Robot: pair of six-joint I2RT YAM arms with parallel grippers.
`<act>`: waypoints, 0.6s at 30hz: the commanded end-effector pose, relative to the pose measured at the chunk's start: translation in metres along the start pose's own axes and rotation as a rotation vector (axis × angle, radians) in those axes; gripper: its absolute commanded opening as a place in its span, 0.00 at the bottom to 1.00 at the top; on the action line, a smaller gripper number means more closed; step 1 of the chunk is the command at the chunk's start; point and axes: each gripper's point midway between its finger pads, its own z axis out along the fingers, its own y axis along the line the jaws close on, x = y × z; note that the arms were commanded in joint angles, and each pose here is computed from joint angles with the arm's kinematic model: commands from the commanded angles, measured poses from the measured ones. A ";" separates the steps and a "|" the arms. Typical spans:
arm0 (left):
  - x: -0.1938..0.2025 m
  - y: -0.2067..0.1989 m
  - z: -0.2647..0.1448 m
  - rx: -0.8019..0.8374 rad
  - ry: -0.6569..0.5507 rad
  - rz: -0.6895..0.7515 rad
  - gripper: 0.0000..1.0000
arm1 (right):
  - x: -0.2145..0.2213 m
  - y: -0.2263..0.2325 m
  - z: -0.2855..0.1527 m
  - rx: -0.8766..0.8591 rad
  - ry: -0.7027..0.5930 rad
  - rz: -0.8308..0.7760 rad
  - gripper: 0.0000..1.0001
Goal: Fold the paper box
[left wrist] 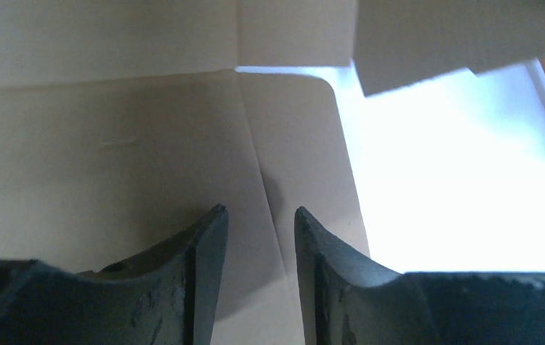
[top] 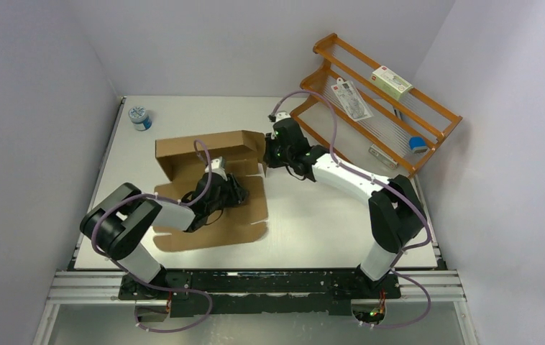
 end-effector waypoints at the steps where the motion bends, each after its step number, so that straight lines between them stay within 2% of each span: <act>1: 0.046 -0.006 -0.010 0.036 0.163 -0.021 0.45 | -0.013 0.007 -0.009 -0.053 -0.067 0.050 0.12; 6: 0.058 -0.001 -0.005 0.021 0.165 -0.030 0.44 | -0.010 0.013 -0.009 -0.134 -0.048 0.055 0.12; 12: 0.061 0.007 -0.001 -0.008 0.155 -0.013 0.44 | 0.018 0.036 -0.012 -0.302 0.094 0.066 0.12; 18: 0.047 0.007 -0.001 -0.025 0.108 0.003 0.47 | 0.047 0.022 -0.006 -0.272 0.223 0.063 0.10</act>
